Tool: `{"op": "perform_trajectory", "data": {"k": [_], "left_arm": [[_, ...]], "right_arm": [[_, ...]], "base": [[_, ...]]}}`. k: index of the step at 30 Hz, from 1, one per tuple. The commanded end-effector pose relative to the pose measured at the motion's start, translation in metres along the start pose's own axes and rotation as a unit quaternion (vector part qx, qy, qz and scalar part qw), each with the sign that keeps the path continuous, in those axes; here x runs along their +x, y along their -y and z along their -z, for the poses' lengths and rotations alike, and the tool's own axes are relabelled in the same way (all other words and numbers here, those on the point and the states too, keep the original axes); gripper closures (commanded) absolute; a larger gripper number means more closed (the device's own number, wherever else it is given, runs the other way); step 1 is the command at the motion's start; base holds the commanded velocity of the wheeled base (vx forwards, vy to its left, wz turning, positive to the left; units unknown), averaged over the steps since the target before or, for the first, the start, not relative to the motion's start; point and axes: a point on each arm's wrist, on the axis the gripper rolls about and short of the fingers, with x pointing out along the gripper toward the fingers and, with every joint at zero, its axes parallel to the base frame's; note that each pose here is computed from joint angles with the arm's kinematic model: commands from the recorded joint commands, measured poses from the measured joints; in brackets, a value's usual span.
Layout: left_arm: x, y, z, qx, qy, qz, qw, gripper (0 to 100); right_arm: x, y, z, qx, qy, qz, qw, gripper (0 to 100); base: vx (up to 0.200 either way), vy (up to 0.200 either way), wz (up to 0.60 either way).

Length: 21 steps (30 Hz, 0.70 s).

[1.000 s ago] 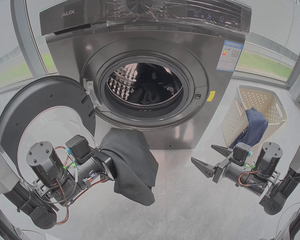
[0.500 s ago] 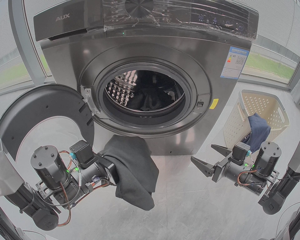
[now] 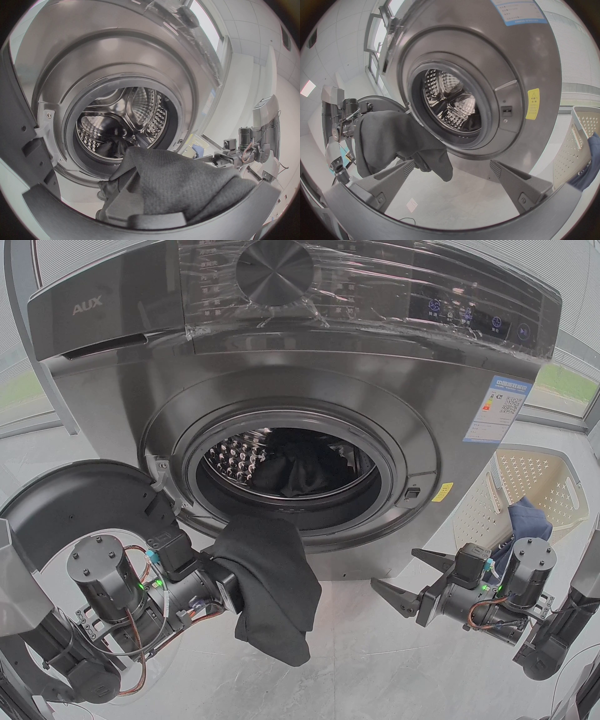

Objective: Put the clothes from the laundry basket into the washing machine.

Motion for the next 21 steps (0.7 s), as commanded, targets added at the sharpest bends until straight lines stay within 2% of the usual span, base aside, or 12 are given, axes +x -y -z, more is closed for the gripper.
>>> {"op": "perform_trajectory", "data": {"k": [1,9,15,21], "left_arm": [[0.000,0.001,0.001,-0.001,-0.002,0.002,1.0000,100],[0.000,0.001,0.001,-0.003,-0.002,0.003,1.0000,100],[0.002,0.001,0.000,-0.001,0.001,0.002,1.0000,100],[0.013,-0.003,0.000,0.003,0.009,-0.005,0.9999,100]], "right_arm": [[0.001,-0.003,0.003,0.000,-0.006,-0.006,1.0000,0],[0.002,-0.004,0.003,0.000,-0.005,-0.007,1.0000,0],[0.002,-0.005,0.003,0.000,-0.006,-0.011,0.9999,0],[0.002,-0.011,0.003,0.000,-0.007,-0.021,0.9998,0]], "base": [[0.000,0.000,0.00],[0.000,0.000,0.00],[0.000,-0.200,0.00],[0.000,0.000,0.00]]}}
